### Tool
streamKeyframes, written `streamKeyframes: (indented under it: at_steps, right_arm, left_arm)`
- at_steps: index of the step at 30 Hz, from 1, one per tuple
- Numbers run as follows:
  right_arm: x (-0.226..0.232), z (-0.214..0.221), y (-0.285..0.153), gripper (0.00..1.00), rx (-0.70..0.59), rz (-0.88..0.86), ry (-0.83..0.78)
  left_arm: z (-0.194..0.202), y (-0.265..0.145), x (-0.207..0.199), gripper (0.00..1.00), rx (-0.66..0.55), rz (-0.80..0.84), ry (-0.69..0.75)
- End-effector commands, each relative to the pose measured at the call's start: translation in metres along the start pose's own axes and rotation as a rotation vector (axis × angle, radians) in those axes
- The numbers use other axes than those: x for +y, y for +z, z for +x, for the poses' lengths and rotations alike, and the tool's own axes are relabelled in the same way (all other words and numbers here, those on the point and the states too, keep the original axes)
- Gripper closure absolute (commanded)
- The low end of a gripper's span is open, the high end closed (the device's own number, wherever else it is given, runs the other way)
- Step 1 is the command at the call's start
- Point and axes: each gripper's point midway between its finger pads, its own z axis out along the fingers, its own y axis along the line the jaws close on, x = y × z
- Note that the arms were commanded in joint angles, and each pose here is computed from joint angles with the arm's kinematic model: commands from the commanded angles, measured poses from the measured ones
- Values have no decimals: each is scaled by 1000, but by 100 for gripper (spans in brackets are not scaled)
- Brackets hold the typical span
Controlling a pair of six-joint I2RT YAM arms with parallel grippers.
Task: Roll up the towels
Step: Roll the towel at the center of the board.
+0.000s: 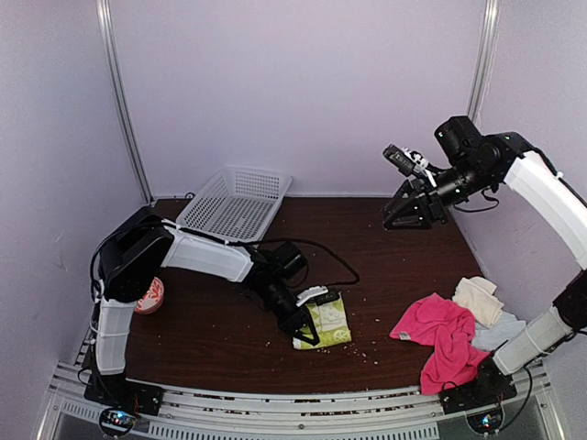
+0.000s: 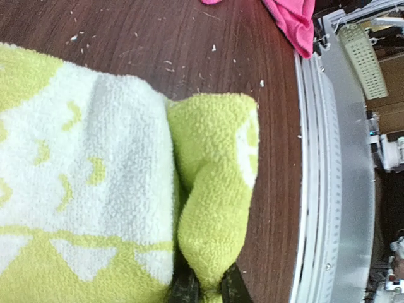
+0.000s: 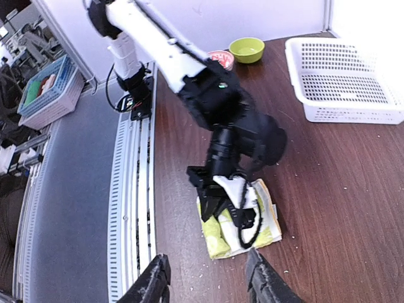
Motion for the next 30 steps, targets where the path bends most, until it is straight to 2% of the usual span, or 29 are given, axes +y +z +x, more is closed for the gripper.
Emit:
streamKeyframes:
  at_steps: [1, 5, 8, 11, 15, 22, 30]
  right_arm:
    - [35, 32, 17, 58, 105, -84, -153]
    - [48, 84, 57, 65, 322, -86, -199]
    - [28, 120, 85, 75, 444, 46, -204]
    - [11, 142, 104, 77, 501, 139, -269]
    - [-3, 157, 133, 67, 521, 189, -315]
    - [3, 171, 191, 61, 533, 137, -364]
    - [-8, 202, 221, 58, 622, 121, -422]
  left_arm:
    - [24, 16, -1, 98, 85, 163, -200]
    - [21, 15, 10, 99, 84, 170, -250]
    - [21, 13, 15, 100, 89, 158, -264]
    - [24, 14, 18, 100, 95, 141, -276]
    - [26, 14, 19, 100, 100, 137, -287]
    - [18, 12, 24, 100, 88, 105, -271]
    - [15, 12, 26, 100, 81, 112, -273]
